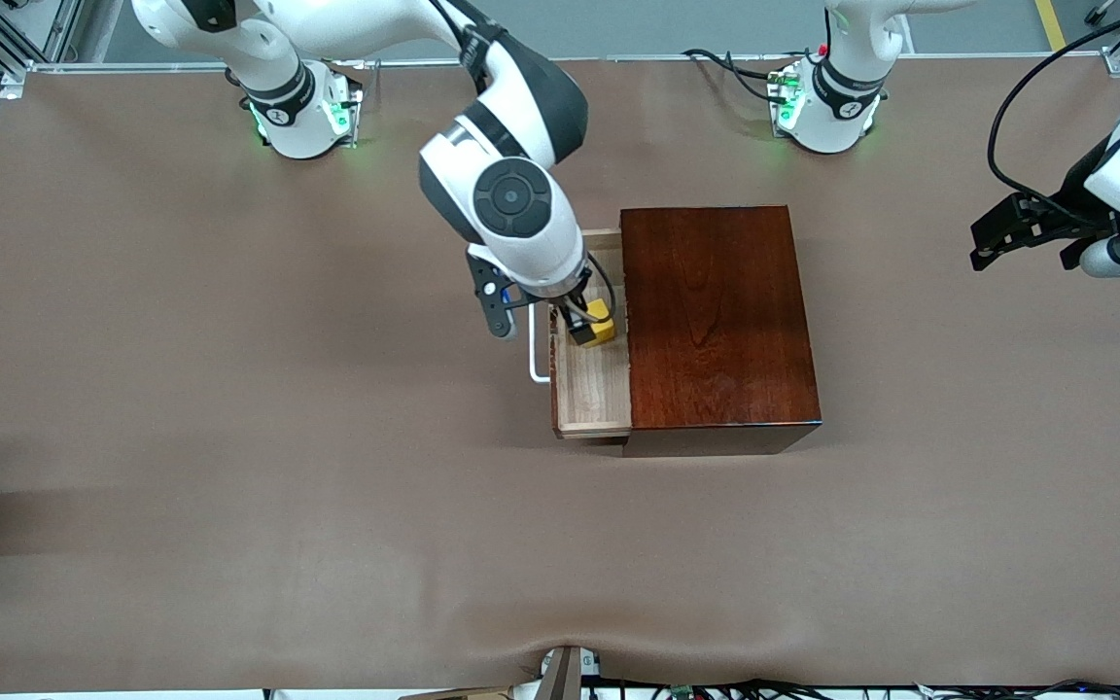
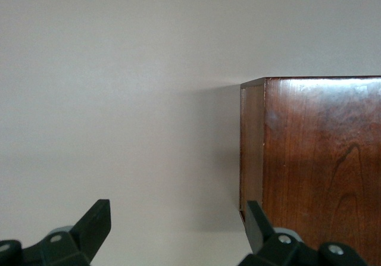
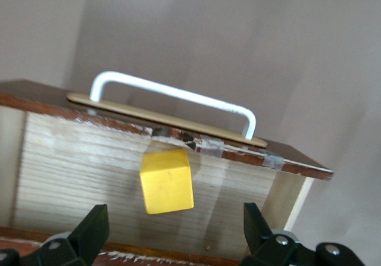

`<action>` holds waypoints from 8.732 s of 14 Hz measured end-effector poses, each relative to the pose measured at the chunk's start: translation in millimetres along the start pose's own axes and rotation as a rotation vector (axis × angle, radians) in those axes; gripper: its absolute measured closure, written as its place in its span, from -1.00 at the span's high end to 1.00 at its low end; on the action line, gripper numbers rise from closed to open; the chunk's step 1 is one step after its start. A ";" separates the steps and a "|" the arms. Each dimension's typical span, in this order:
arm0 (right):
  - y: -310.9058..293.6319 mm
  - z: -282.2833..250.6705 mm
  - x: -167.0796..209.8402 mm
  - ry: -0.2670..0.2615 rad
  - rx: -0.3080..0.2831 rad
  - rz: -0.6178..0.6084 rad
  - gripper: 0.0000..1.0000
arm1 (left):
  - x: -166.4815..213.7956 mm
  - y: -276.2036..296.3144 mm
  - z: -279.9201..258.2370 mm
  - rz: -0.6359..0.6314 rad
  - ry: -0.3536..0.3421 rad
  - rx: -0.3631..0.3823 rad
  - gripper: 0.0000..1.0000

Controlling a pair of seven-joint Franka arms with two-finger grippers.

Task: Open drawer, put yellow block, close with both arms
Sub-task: 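Lower the cube into the drawer and open the right gripper, then raise the right gripper away while the left gripper reaches the box, then move the left gripper down beside the drawer handle, then push the drawer front into the box with the left gripper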

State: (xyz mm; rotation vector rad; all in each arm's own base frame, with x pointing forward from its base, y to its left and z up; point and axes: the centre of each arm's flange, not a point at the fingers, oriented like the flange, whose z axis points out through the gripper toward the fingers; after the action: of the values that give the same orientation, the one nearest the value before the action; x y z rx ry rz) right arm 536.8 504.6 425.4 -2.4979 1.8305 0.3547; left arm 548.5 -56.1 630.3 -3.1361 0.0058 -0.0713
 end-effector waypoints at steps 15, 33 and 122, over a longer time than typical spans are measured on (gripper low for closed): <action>12.7 -189.9 200.1 -0.032 0.053 0.001 1.00 | 0.0 -0.2 -0.2 0.000 0.000 0.000 1.00; 136.8 -303.8 429.2 0.038 -0.080 -1.046 1.00 | -9.5 90.3 -11.7 0.031 0.018 -0.016 1.00; 218.7 -311.2 452.4 0.179 -0.082 -1.257 1.00 | -53.2 504.0 340.7 -0.786 0.198 0.178 1.00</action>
State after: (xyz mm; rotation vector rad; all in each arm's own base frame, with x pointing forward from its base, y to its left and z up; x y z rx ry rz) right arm 511.4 -35.4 664.5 -3.1455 -0.0049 0.1255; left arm 508.9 -558.3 285.1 -2.7315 -1.1416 -0.3533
